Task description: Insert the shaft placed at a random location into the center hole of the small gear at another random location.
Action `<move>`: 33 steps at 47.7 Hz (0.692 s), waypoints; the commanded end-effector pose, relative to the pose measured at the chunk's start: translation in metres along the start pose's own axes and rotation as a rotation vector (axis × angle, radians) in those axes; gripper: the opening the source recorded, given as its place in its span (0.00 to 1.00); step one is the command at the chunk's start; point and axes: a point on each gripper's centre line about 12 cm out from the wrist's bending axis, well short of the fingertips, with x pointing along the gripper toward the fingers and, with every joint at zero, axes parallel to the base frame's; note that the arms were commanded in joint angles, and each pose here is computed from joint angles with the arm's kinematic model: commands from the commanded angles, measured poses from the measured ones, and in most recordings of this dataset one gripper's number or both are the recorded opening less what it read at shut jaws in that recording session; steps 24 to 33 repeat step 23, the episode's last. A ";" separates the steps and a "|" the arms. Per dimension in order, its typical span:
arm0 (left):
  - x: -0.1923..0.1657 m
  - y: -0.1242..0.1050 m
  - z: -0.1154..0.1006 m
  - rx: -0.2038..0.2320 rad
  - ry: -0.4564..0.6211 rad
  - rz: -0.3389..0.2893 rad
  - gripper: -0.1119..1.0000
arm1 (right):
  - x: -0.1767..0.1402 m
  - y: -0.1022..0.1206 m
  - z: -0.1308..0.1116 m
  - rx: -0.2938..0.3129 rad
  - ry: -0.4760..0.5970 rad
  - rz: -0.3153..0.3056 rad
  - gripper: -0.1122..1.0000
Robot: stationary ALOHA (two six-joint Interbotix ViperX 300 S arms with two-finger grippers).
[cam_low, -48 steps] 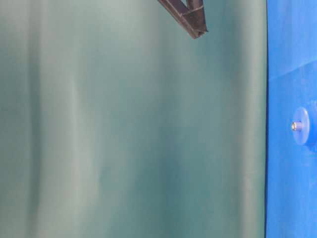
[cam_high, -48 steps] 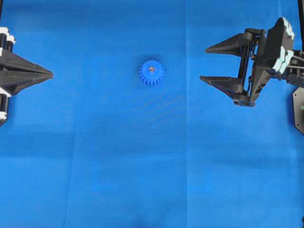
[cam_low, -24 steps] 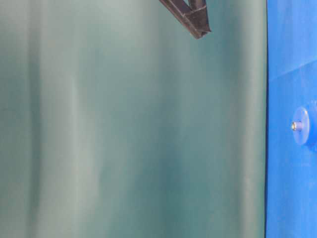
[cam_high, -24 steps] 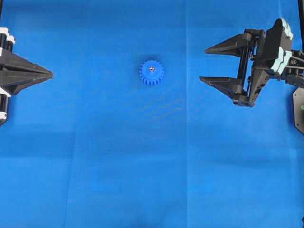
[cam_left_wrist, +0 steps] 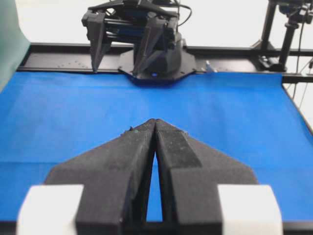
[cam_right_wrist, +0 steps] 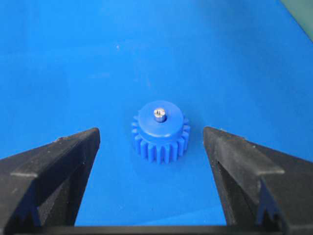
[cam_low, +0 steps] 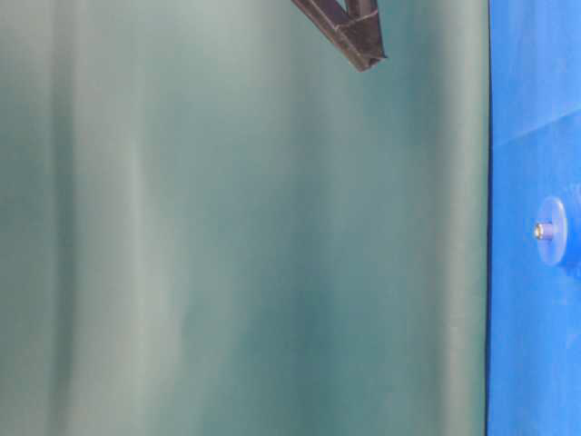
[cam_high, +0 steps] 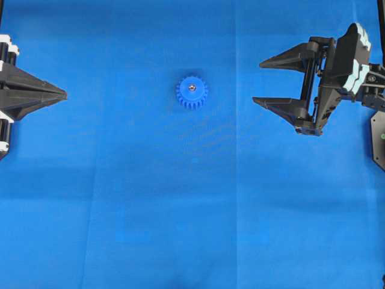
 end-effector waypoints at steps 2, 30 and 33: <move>0.001 0.000 0.004 0.000 -0.011 -0.002 0.10 | 0.001 0.002 0.007 0.000 -0.022 0.006 0.79; 0.001 0.000 0.003 0.000 -0.009 -0.002 0.10 | 0.001 0.002 0.008 0.000 -0.025 0.007 0.79; 0.001 0.000 0.003 0.000 -0.009 -0.002 0.10 | 0.001 0.002 0.008 0.000 -0.025 0.007 0.79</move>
